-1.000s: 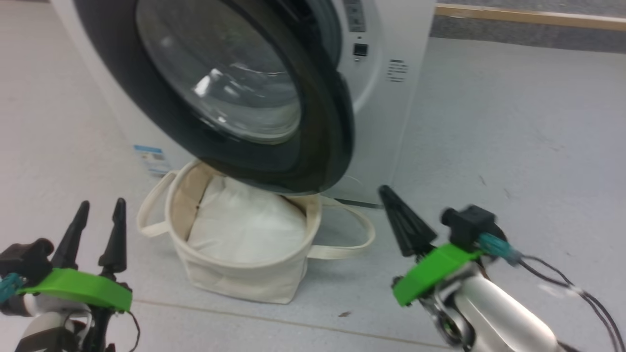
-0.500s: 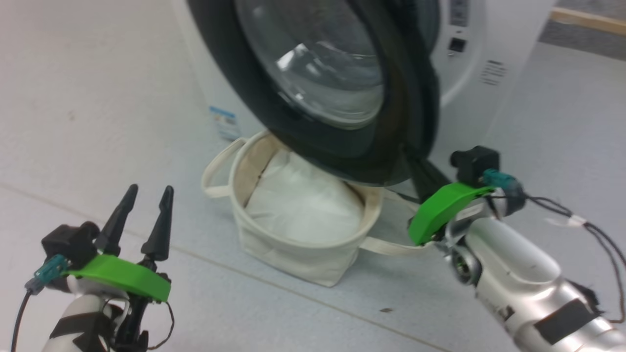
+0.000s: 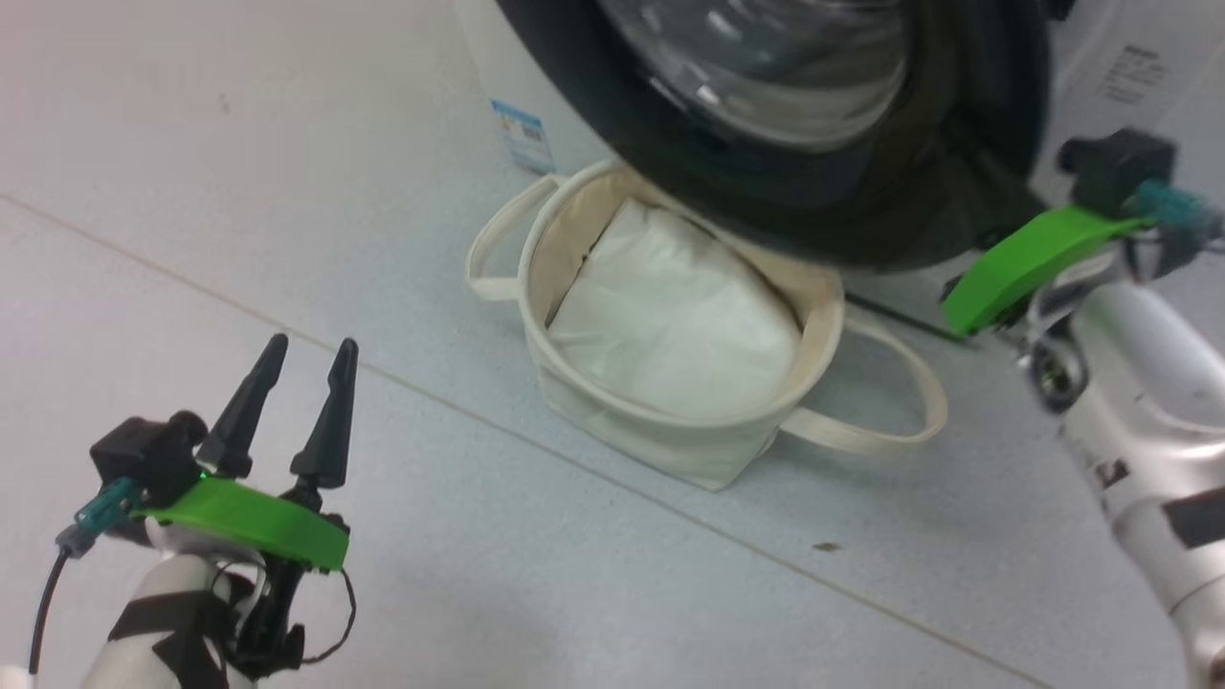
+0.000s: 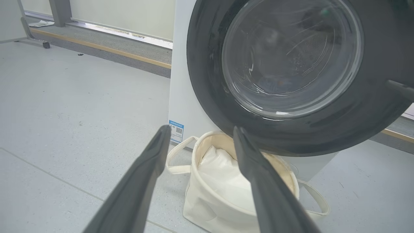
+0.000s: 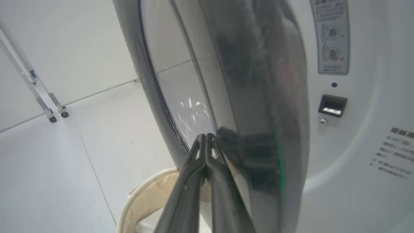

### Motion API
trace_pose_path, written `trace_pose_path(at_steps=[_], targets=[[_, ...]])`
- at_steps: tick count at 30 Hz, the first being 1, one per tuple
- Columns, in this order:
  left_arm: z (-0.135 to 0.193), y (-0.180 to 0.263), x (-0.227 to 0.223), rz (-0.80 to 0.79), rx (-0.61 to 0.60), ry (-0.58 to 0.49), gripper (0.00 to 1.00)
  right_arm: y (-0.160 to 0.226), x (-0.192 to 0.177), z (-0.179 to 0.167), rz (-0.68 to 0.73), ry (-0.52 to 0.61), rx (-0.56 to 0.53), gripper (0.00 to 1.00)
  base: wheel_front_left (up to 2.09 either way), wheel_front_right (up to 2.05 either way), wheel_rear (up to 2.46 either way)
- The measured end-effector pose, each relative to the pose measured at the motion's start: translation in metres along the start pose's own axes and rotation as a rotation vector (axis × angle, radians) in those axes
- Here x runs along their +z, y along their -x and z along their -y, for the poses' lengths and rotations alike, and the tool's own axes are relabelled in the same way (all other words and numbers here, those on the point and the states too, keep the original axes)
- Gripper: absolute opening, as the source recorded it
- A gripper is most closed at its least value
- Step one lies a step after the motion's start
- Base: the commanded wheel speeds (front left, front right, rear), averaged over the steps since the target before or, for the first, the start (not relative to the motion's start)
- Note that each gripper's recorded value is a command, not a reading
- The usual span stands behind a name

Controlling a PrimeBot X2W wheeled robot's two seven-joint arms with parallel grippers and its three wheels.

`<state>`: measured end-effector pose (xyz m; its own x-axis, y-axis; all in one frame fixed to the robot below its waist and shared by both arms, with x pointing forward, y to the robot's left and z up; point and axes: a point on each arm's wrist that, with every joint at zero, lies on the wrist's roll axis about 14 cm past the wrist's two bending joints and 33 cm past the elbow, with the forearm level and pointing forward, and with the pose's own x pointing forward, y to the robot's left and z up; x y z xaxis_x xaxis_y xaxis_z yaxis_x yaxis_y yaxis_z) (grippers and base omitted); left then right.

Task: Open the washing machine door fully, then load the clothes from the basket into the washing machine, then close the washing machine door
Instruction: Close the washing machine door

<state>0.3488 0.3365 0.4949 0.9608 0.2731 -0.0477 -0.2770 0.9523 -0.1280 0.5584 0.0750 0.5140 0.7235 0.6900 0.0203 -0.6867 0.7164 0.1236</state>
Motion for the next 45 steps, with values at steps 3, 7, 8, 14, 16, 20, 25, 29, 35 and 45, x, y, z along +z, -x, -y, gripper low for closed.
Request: trace_pose_path(at_steps=[3, 7, 8, 14, 16, 20, 25, 29, 35, 45], targets=[[0.001, -0.005, -0.005, -0.015, 0.005, -0.006, 1.00, -0.011, 0.002, 0.025, 0.019, 0.002, -0.048, 0.00, 0.00, 0.00, 0.00], [0.004, -0.013, -0.012, -0.032, 0.008, -0.009, 1.00, -0.024, 0.006, 0.057, 0.051, 0.002, -0.113, 0.00, 0.00, 0.00, 0.00], [0.004, -0.015, -0.013, -0.035, 0.009, -0.011, 1.00, -0.027, 0.007, 0.064, 0.059, -0.001, -0.128, 0.00, 0.00, 0.00, 0.00], [0.008, -0.027, -0.014, -0.034, 0.005, -0.016, 1.00, -0.036, 0.012, 0.084, 0.099, -0.029, -0.185, 0.00, 0.00, 0.00, 0.00], [0.011, -0.028, -0.011, -0.024, -0.001, -0.007, 1.00, -0.033, 0.018, 0.080, 0.106, -0.021, -0.183, 0.00, 0.00, 0.00, 0.00], [0.018, -0.031, -0.003, 0.004, -0.021, 0.011, 1.00, -0.021, 0.038, 0.071, 0.156, -0.021, -0.180, 1.00, 0.00, 0.00, 0.00], [0.032, -0.037, 0.006, 0.034, -0.069, 0.028, 1.00, 0.022, 0.004, 0.051, 0.081, -0.051, -0.190, 1.00, 0.00, 0.00, 0.00], [0.050, -0.043, 0.011, 0.050, -0.124, 0.056, 1.00, 0.062, 0.006, 0.041, 0.092, -0.041, -0.203, 1.00, 0.00, 0.00, 0.00], [0.074, -0.040, 0.003, 0.024, -0.194, 0.130, 1.00, 0.114, 0.039, 0.047, 0.187, -0.037, -0.273, 1.00, 0.00, 0.00, 0.00], [0.114, -0.033, 0.002, 0.006, -0.320, 0.175, 1.00, 0.234, 0.047, 0.063, 0.234, -0.047, -0.486, 1.00, 0.00, 0.00, 0.00]])
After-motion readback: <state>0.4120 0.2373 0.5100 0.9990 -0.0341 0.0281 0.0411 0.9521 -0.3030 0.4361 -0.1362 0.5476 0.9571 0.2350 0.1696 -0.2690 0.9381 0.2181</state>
